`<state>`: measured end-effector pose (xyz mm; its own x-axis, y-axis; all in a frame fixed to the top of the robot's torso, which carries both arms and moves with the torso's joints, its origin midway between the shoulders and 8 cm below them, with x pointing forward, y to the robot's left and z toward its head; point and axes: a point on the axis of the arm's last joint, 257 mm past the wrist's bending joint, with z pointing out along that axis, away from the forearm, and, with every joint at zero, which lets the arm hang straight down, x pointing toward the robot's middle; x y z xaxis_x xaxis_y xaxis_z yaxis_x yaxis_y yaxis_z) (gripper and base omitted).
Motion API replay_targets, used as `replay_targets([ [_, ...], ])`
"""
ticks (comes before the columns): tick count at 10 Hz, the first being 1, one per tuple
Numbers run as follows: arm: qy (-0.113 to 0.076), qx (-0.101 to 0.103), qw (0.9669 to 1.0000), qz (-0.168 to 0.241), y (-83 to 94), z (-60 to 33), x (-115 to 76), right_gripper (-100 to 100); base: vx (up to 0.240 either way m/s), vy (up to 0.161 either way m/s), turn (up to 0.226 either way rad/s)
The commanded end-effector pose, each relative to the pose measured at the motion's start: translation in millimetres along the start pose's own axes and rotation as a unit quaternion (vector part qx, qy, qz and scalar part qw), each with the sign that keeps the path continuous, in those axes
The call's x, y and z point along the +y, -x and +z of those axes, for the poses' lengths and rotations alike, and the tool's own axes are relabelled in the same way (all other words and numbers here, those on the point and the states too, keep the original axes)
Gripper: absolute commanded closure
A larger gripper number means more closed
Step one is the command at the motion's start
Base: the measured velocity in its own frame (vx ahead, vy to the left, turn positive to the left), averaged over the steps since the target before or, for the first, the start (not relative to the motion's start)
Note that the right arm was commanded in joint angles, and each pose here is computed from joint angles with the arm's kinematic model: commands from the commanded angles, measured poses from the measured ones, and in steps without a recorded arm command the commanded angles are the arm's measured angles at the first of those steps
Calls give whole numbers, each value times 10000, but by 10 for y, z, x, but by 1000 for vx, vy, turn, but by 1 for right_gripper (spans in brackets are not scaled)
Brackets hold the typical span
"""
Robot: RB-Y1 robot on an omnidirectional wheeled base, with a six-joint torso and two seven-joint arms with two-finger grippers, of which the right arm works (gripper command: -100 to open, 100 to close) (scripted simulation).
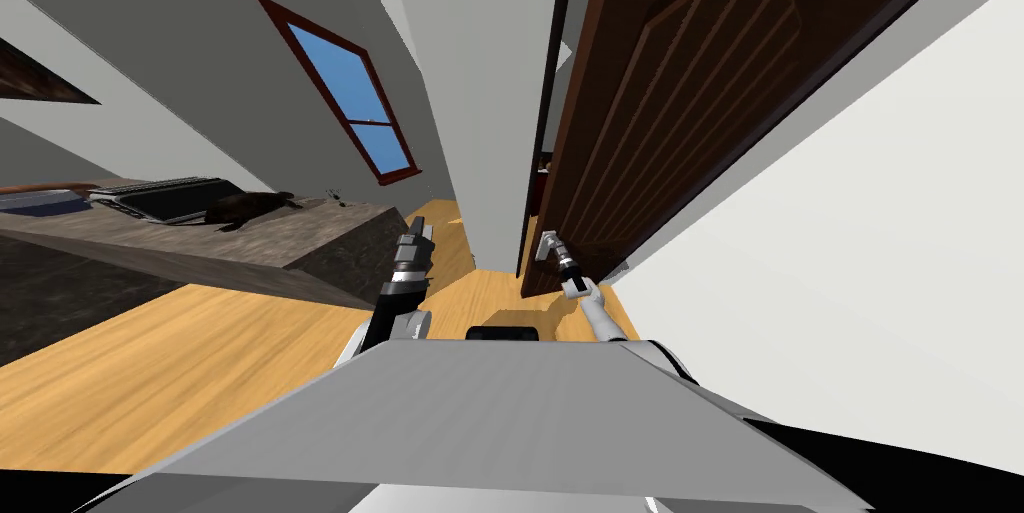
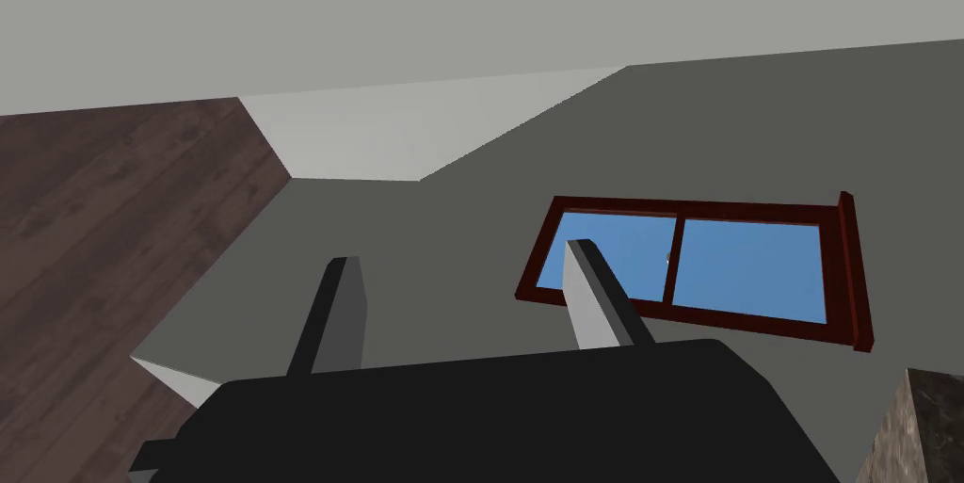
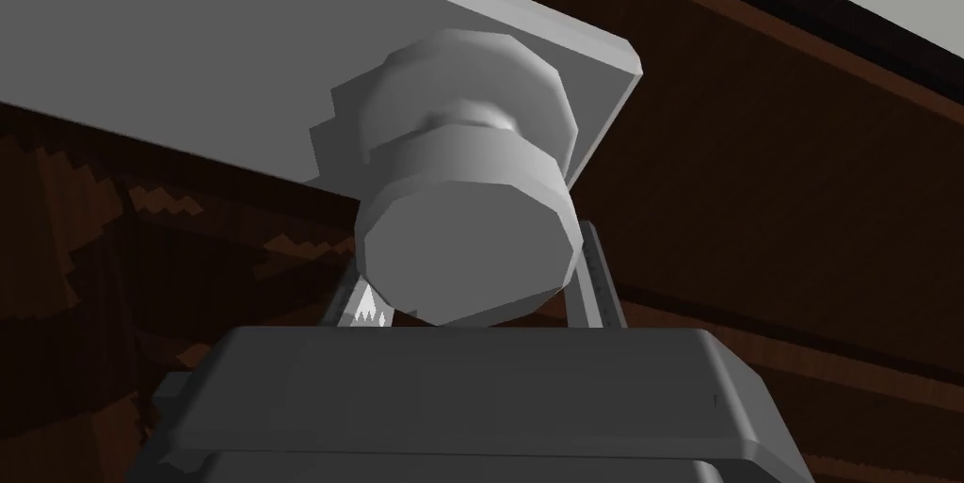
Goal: Pull the door open
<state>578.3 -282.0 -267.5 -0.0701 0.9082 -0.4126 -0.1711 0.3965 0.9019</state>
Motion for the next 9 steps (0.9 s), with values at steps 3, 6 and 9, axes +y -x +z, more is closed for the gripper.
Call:
replay_targets([
  [3,66,-175,9965,815,79,56,69,100,-60,-54,128],
  [6,45,-331,9888,1457,158,54,41,100,-46,-47,121],
  [9,33,-486,9766,2094,235,49,7,100,-60,-43,114],
])
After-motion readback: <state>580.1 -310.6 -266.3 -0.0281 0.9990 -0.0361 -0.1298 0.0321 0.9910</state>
